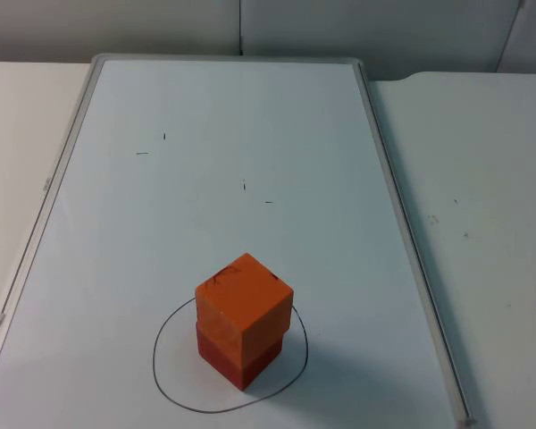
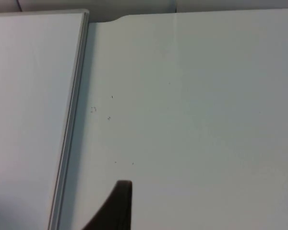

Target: Pick up one cube with the left hand and another cube with the right hand. First place the cube in the right hand at the target position, then stack the cube in the left hand on top.

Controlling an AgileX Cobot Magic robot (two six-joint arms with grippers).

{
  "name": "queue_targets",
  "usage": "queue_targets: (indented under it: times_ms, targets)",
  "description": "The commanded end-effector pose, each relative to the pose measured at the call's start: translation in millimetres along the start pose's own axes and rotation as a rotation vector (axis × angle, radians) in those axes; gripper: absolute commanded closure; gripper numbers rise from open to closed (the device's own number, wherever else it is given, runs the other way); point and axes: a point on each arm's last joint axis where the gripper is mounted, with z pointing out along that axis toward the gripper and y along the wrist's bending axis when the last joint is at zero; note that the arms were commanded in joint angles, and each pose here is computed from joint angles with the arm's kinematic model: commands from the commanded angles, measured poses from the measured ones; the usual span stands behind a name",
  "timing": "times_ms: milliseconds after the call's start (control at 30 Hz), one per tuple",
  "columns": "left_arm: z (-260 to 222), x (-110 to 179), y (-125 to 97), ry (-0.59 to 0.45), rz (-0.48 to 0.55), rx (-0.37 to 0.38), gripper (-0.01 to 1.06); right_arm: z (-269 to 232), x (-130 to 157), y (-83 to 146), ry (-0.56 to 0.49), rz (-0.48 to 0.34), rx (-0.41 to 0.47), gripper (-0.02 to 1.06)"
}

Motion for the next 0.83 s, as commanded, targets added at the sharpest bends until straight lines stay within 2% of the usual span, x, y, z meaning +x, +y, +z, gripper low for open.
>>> queue_targets:
  times_ms: [0, 67, 200, 233, 333, 367, 633, 800]
  targets:
    - [0.3, 0.7, -1.3, 0.000, -0.037, -0.047, 0.00, 1.3, 1.3, 0.6, -0.002, 0.003, 0.003, 0.00]
    - [0.1, 0.7, -1.9, 0.003, -0.055, -0.075, 0.00, 1.3, 1.3, 0.6, -0.002, 0.003, 0.003, 0.00]
    - [-0.6, 0.9, -4.5, 0.014, -0.125, -0.183, 0.00, 1.3, 1.3, 0.6, -0.002, 0.003, 0.003, 0.00]
    - [-0.6, 0.9, -4.5, 0.014, -0.125, -0.183, 0.00, 1.3, 1.3, 0.6, -0.002, 0.003, 0.003, 0.00]
    - [-0.9, 0.9, -6.6, 0.023, -0.179, -0.267, 0.00, 1.3, 1.3, 0.6, -0.002, 0.003, 0.003, 0.00]
    - [-0.9, 0.9, -6.6, 0.023, -0.179, -0.267, 0.00, 1.3, 1.3, 0.6, -0.002, 0.003, 0.003, 0.00]
    - [-1.1, 0.6, -10.1, 0.037, -0.269, -0.406, 0.00, 1.3, 1.3, 0.6, -0.002, 0.003, 0.003, 0.00]
    - [-1.0, 0.5, -11.0, 0.041, -0.293, -0.444, 0.00, 1.3, 1.3, 0.6, -0.002, 0.003, 0.003, 0.00]
